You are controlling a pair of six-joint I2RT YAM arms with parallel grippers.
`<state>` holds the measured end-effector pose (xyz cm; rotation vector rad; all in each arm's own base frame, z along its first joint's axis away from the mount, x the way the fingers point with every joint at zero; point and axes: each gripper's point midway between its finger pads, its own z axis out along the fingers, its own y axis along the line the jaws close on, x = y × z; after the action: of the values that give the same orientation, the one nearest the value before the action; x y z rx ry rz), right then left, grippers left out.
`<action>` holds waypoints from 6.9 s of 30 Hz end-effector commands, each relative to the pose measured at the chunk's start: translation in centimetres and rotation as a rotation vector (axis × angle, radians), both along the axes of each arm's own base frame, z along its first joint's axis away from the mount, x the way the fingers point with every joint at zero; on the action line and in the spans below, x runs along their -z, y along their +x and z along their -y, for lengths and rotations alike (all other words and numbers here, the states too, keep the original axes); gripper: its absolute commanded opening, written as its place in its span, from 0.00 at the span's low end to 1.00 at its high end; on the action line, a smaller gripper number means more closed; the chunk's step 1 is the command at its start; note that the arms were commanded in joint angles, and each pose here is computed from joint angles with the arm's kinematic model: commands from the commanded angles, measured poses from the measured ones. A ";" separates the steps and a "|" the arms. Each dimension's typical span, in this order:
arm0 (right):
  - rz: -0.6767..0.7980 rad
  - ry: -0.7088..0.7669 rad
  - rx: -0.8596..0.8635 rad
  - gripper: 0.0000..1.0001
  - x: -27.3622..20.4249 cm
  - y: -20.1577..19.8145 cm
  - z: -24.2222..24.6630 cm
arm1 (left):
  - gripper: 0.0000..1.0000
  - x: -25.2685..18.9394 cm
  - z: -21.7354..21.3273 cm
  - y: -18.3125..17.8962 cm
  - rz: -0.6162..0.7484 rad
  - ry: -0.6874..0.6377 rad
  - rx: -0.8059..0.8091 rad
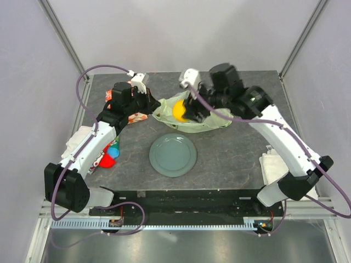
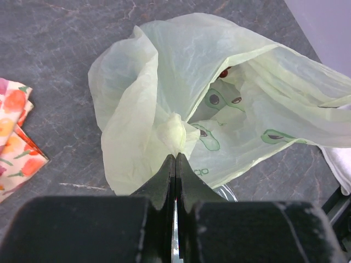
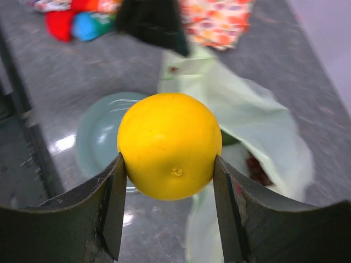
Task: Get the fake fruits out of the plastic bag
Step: Place the fake fruit on the plate, then take out the fake fruit from the plastic bag, then place the fake fruit on the plate.
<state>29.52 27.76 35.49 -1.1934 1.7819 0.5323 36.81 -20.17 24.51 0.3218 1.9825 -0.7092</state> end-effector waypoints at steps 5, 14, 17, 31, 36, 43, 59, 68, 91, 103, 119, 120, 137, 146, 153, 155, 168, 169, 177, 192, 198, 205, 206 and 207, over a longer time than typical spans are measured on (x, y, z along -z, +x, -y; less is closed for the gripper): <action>-0.155 -0.110 -0.332 0.35 8.9 -7.0 -7.6 | 0.02 -3.4 -3.1 3.3 0.028 -0.107 -0.094; -0.224 -0.177 -0.408 0.36 16.4 -7.2 -12.8 | 0.02 -2.9 -3.1 2.1 0.012 -0.159 -0.053; -0.256 -0.194 -0.380 0.35 18.9 -6.3 -13.8 | 0.02 -2.4 -3.3 1.7 0.009 -0.150 -0.053; -0.266 -0.330 -0.282 0.38 26.0 -3.3 -14.5 | 0.02 -3.2 -3.8 1.7 0.037 -0.146 -0.063; -0.269 -0.331 -0.285 0.57 26.1 -3.7 -14.8 | 0.02 -3.1 -3.8 1.7 0.035 -0.147 -0.060; -0.213 -0.286 -0.280 0.93 19.2 -4.0 -14.0 | 0.02 -2.7 -3.7 1.7 0.021 -0.150 -0.058; -0.077 -0.220 0.055 0.49 11.7 8.0 0.1 | 0.02 -2.4 -2.7 0.5 -0.009 -0.148 0.015; -0.071 -0.274 0.037 0.30 17.3 12.4 -0.1 | 0.02 -1.7 -2.8 1.4 0.001 -0.059 0.048; -0.143 -0.348 0.147 0.74 22.6 21.2 0.7 | 0.02 -1.9 -1.5 -0.7 0.056 -0.012 0.197; -0.372 -0.216 0.311 0.80 24.9 18.9 -0.9 | 0.02 0.9 -0.6 -3.0 -0.023 0.001 0.192; -0.421 -0.268 0.398 0.65 29.6 19.9 -0.8 | 0.02 0.5 -0.4 -2.4 -0.018 -0.011 0.185; -0.419 -0.265 0.392 0.61 29.4 19.9 -0.9 | 0.02 0.5 -0.4 -2.3 -0.018 -0.010 0.183; -0.267 -0.073 0.125 0.40 12.5 11.5 -0.5 | 0.02 -1.0 -0.4 0.7 0.030 -0.013 0.122; -0.272 0.013 -0.106 0.39 9.3 4.1 -1.0 | 0.02 -4.5 -0.5 3.8 0.114 -0.007 0.067; -0.231 -0.117 -0.365 0.38 13.2 -3.1 -5.9 | 0.02 -4.6 0.1 4.6 0.086 -0.047 0.068; -0.275 -0.113 -0.361 0.38 14.3 -3.2 -6.6 | 0.02 -5.0 0.5 4.1 0.085 -0.066 0.091; -0.301 -0.300 -0.334 0.36 24.5 0.0 -8.2 | 0.02 -6.6 0.5 3.0 0.093 -0.120 0.077; -0.296 -0.307 -0.321 0.36 24.8 0.5 -8.4 | 0.02 -6.5 0.4 2.8 0.094 -0.118 0.078; -0.311 -0.347 -0.265 0.38 28.4 2.5 -9.1 | 0.02 -5.9 0.5 2.1 0.080 -0.120 0.092; -0.353 -0.309 -0.256 0.68 29.1 2.3 -9.8 | 0.02 -5.6 1.0 2.8 0.081 -0.114 0.121; -0.296 -0.298 -0.224 0.87 26.5 3.0 -8.4 | 0.02 -5.6 1.4 2.9 0.076 -0.125 0.133; -0.277 -0.256 -0.250 0.92 20.9 1.9 -7.3 | 0.02 -5.7 1.8 3.1 0.064 -0.150 0.138; -0.305 -0.272 -0.255 0.92 20.3 1.3 -6.1 | 0.02 -5.8 1.8 3.0 0.064 -0.154 0.137; -0.302 -0.269 -0.260 0.92 19.2 1.1 -5.6 | 0.02 -5.8 1.8 3.0 0.062 -0.158 0.133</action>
<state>31.48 34.63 9.19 -1.6118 2.1076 0.6276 39.61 -21.12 27.72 0.3800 1.9181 -0.8737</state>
